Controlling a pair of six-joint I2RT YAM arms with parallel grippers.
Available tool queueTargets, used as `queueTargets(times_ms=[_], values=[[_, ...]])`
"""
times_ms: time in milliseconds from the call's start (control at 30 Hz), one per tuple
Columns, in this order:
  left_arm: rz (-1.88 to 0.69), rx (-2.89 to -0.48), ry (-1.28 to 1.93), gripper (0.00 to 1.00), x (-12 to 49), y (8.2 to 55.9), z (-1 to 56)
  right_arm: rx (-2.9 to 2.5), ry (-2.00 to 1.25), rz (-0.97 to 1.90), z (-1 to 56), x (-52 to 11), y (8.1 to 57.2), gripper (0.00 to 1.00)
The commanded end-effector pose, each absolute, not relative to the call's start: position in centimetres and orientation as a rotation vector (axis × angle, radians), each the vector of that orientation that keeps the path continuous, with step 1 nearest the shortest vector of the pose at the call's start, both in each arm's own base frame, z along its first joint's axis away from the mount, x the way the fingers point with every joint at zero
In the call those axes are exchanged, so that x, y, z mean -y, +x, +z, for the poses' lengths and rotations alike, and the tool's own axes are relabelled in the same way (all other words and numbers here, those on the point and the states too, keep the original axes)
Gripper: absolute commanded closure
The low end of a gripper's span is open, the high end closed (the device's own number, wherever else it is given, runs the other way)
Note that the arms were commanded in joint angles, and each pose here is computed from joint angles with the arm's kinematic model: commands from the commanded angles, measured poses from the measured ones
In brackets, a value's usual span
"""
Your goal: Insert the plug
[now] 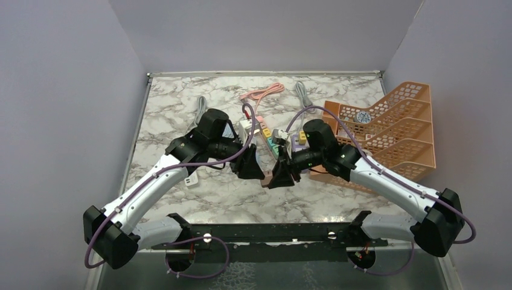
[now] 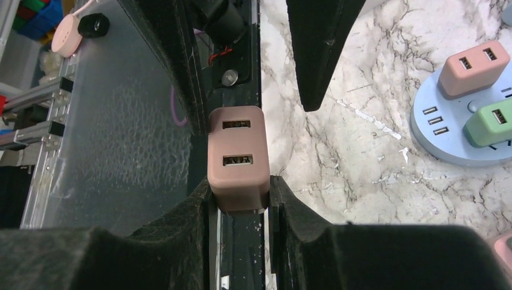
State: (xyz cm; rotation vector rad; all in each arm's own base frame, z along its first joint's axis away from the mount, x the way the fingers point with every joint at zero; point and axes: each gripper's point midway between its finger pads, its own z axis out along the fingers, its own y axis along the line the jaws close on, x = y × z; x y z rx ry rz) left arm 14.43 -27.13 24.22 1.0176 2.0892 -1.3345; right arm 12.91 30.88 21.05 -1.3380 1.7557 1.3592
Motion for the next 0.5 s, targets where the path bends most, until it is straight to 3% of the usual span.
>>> queueTargets(times_ms=[0,367,467], values=[[-1.347,-2.082,1.07,0.45,27.4,13.9,23.5,-1.716,-1.397,1.41,21.7,-31.1,12.2,0.99],[-1.359,-2.083,1.145,0.45,28.1,12.6,22.6,-1.68,-1.421,1.486,22.3,-31.6,11.6,0.99],[-1.341,-2.087,1.149,0.52,28.1,12.6,22.3,-1.662,-1.429,1.5,22.6,-31.6,11.4,0.99]])
